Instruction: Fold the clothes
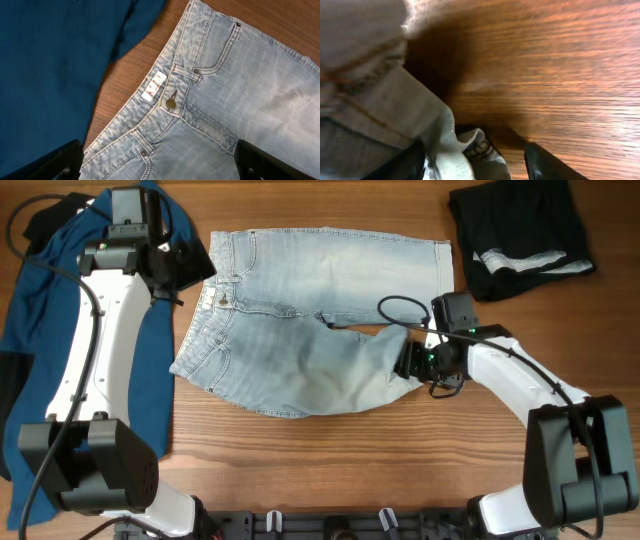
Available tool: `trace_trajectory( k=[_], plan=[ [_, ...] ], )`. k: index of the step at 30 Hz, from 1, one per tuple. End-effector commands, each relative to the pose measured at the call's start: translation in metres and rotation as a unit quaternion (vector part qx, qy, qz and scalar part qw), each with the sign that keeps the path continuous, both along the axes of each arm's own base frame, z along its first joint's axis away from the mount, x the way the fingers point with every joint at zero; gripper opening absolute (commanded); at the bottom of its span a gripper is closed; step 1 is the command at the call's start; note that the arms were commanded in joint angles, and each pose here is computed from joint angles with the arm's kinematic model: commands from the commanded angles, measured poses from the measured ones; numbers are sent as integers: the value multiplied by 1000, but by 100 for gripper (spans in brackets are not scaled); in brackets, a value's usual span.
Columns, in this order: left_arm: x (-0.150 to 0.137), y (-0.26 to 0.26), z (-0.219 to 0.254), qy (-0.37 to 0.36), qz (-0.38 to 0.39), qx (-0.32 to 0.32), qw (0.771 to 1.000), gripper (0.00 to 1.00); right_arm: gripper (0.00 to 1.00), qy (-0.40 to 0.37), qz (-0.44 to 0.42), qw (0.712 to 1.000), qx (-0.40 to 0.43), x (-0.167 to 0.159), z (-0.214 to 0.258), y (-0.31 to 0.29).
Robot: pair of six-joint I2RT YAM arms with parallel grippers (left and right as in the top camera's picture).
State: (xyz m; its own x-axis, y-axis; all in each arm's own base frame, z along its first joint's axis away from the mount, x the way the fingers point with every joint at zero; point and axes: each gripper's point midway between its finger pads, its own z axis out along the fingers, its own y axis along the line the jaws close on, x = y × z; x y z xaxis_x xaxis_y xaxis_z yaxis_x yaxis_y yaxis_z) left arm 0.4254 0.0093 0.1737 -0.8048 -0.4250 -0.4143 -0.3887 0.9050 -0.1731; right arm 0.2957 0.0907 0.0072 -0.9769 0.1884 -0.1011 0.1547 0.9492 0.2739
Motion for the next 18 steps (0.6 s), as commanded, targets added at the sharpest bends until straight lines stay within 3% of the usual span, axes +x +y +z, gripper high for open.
trace_trajectory(
  k=[1, 2, 3, 8, 14, 15, 18],
  plan=[
    [1, 2, -5, 6, -3, 7, 1000, 96, 25, 4, 9, 999, 34, -7, -4, 10],
    [1, 2, -5, 6, -3, 7, 1000, 97, 7, 4, 7, 999, 31, -7, -5, 9],
    [1, 2, -5, 6, -3, 7, 1000, 96, 4, 2, 7, 999, 32, -6, -3, 9],
    [1, 2, -5, 6, -4, 7, 1000, 97, 4, -16, -16, 1000, -14, -1, 38, -14],
    [1, 2, -5, 6, -4, 7, 1000, 97, 4, 30, -42, 995, -87, -22, 115, -44],
    [1, 2, -5, 6, -4, 7, 1000, 97, 12, 35, -42, 995, -89, -25, 116, -44],
    [1, 2, -5, 6, -4, 7, 1000, 97, 45, 74, -39, 991, -107, -39, 109, -50]
  ],
)
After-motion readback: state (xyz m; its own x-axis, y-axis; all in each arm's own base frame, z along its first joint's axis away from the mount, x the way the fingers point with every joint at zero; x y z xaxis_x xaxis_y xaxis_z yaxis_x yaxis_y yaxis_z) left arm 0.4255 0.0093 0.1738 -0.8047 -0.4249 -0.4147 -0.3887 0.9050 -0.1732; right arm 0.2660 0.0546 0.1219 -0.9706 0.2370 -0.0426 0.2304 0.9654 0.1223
